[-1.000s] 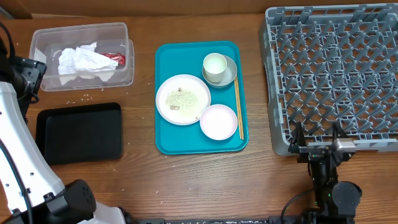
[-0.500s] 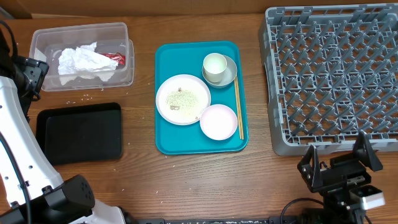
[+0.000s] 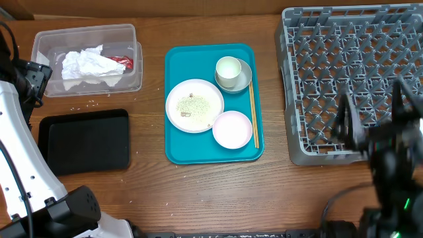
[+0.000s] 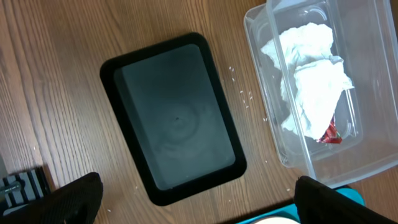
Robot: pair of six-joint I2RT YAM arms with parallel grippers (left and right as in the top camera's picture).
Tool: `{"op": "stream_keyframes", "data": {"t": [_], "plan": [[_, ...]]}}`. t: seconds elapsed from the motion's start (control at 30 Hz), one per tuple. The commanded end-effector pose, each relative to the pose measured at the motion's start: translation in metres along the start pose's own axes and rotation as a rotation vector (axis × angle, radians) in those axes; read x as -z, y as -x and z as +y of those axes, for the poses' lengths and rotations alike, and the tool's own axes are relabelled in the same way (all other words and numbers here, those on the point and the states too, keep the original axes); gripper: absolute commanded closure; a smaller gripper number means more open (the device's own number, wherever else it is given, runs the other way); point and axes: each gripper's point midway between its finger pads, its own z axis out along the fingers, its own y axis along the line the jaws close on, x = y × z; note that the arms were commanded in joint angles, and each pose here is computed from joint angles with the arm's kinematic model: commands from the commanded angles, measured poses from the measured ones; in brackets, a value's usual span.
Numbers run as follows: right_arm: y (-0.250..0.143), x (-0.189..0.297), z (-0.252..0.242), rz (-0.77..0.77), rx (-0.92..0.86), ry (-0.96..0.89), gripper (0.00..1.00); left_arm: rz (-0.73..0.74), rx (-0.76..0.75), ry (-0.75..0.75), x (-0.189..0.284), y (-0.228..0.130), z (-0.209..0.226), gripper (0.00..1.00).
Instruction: Sort waste into correct bins and load items into the dishwasher
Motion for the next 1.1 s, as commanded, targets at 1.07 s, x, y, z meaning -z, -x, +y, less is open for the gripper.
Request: {"op": "stream_keyframes", "data": {"t": [1.07], "plan": [[-0.311, -0.043, 0.137, 1.381, -0.207, 0.221, 0.0, 0.007, -0.01, 0.01, -0.004, 0.0, 0.0, 0.0]]}}
